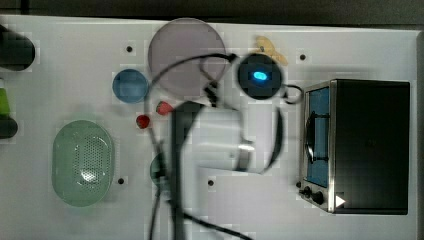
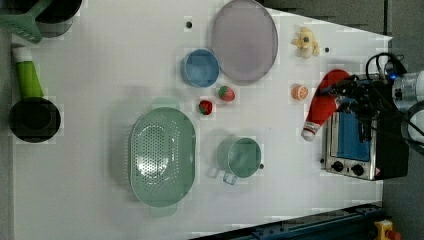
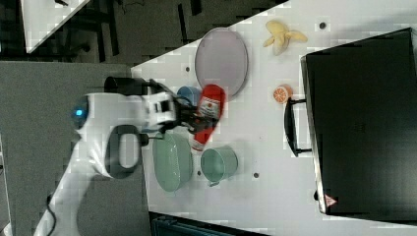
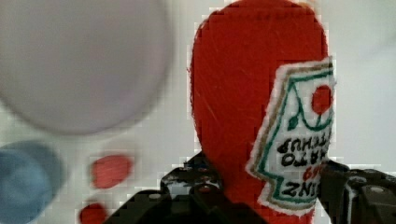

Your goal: Pick ketchup from strainer and place it on the table

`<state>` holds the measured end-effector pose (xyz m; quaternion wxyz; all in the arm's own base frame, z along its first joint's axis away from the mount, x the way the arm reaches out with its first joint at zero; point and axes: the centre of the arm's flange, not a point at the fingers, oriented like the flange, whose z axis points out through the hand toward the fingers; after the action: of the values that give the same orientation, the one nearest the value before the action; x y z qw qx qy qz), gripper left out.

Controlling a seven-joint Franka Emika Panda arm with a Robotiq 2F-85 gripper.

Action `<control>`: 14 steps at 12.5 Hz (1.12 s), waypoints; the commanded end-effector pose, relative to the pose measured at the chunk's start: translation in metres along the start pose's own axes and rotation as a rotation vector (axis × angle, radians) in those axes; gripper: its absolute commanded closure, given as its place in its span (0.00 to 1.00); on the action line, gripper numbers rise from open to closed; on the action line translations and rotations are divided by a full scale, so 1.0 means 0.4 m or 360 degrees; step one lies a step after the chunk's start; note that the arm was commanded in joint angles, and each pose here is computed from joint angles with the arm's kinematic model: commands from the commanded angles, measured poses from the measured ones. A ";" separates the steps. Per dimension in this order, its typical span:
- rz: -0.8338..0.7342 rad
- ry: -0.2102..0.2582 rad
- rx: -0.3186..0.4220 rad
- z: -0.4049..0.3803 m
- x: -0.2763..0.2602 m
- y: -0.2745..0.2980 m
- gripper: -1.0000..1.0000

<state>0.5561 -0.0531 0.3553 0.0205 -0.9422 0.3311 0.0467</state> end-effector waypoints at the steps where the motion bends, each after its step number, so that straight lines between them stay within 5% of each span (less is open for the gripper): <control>1: -0.0212 -0.0086 -0.0051 0.100 -0.074 -0.003 0.42; 7: -0.0228 0.0014 -0.0042 0.322 -0.101 0.044 0.39; 11: -0.0253 0.0032 -0.0046 0.431 -0.090 0.043 0.00; 14: -0.0260 0.0154 0.0021 0.316 -0.065 0.008 0.00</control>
<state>0.4908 -0.0225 0.1673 0.0016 -0.9600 0.2692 0.0773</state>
